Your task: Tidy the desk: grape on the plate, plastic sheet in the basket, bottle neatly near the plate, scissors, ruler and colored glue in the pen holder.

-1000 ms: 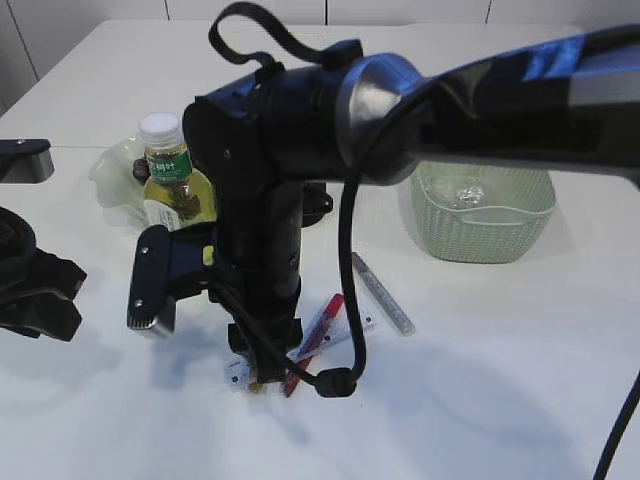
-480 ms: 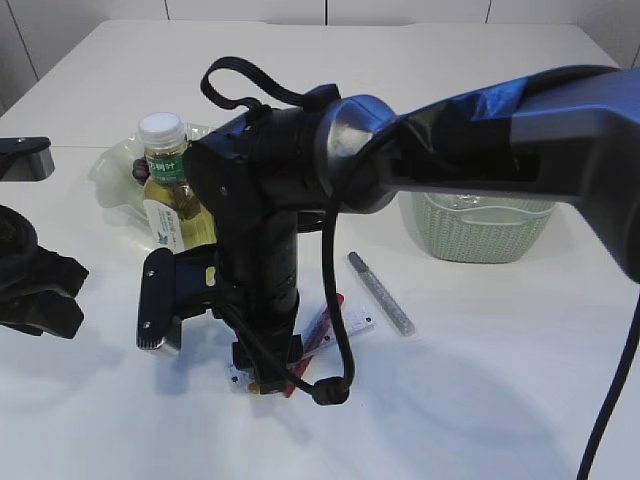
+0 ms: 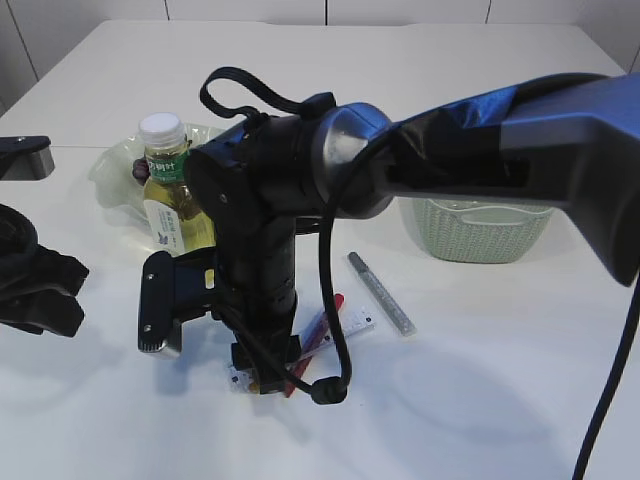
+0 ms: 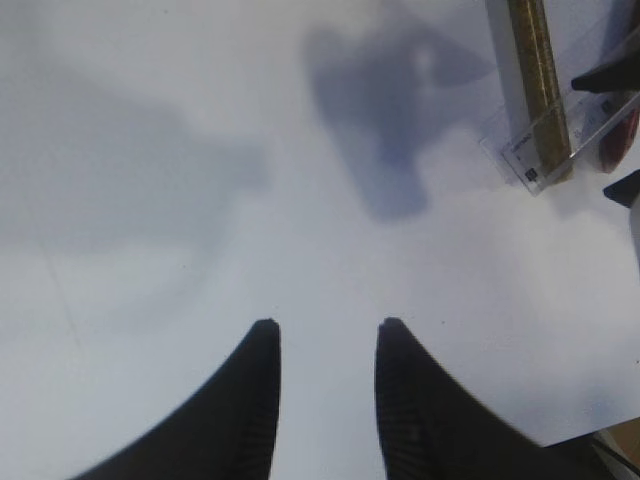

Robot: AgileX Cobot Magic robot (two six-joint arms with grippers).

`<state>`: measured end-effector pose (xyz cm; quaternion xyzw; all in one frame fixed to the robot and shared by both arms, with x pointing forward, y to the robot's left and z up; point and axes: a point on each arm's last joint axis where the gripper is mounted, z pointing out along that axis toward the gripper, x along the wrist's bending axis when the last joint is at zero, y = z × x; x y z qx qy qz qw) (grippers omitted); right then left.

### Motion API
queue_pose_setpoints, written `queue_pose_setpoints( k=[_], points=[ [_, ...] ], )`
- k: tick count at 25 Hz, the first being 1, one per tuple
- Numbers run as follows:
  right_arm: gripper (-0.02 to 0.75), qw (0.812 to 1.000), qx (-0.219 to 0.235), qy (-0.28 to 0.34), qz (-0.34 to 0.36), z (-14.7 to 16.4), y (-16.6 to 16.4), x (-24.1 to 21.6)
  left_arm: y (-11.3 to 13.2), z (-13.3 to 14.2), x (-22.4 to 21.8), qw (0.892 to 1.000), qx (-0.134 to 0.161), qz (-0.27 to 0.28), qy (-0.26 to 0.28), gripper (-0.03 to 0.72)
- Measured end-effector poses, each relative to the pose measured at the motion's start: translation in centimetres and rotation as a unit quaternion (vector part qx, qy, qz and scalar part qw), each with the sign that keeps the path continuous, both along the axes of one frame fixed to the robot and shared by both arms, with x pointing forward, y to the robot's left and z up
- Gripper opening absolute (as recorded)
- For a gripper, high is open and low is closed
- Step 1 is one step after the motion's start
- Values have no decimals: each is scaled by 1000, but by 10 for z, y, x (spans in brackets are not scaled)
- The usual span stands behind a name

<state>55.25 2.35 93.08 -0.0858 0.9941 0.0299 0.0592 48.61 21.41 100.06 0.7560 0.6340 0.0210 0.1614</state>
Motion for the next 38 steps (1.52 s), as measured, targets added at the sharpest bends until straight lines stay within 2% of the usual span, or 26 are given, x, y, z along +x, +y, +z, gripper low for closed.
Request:
queue_pose_setpoints(
  k=[32, 38],
  points=[
    [462, 1000, -22, -7, 11, -23, 0, 5, 0, 0, 0, 1000, 0, 0, 0, 239],
    [403, 1000, -23, -9, 13, -23, 0, 6, 0, 0, 0, 1000, 0, 0, 0, 239]
  ],
)
